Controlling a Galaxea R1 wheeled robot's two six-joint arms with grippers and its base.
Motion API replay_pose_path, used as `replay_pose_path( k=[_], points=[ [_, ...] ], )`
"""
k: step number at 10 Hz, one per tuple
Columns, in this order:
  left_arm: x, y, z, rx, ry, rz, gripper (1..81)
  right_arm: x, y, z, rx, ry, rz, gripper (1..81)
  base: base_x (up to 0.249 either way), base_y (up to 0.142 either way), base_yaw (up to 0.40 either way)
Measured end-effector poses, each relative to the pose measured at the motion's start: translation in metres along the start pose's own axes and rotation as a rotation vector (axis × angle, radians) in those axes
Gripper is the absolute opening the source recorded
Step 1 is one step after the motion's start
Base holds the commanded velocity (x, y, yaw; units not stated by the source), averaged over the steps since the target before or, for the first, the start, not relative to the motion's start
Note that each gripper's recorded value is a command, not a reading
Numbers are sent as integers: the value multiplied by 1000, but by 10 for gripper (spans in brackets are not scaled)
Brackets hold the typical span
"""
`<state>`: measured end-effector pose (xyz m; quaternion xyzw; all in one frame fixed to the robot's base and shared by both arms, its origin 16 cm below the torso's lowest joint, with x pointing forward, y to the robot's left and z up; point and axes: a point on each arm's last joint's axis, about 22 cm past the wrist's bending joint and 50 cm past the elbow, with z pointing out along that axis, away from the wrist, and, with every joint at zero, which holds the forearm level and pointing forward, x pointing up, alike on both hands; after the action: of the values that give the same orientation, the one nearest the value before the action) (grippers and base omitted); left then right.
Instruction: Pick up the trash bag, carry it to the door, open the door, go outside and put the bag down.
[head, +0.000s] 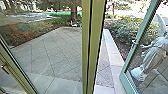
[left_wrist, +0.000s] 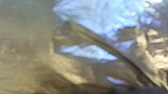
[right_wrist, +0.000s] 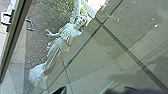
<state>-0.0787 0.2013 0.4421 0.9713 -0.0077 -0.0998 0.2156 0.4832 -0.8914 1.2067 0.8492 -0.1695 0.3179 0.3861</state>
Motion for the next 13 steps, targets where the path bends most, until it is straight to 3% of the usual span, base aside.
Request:
replay_pose_path(
  k=[1,4,6,8,9,10,11,13],
  points=[
    [-1,0,0,0,-1,-1,10,-7,-29,-2,79,-57,36,811,0,0,0],
    [-2,1,0,-1,-2,2,10,-38,-137,-8,317,-228,73,811,0,0,0],
    [-2,5,2,-6,-2,3,10,-80,-180,-2,394,-331,64,811,0,0,0],
    [-1,5,2,-6,1,3,10,-149,-236,2,462,-452,-13,811,0,0,0],
    [-1,4,2,-5,2,4,10,-166,-260,-4,502,-476,-43,811,0,0,0],
    [0,5,2,-5,5,8,10,-184,-300,-18,575,-469,-85,811,0,0,0],
    [0,7,3,-8,7,10,10,-210,-326,-27,622,-481,-116,811,0,0,0],
    [0,10,4,-13,8,10,10,-317,-358,-43,680,-590,-186,811,0,0,0]
  ],
)
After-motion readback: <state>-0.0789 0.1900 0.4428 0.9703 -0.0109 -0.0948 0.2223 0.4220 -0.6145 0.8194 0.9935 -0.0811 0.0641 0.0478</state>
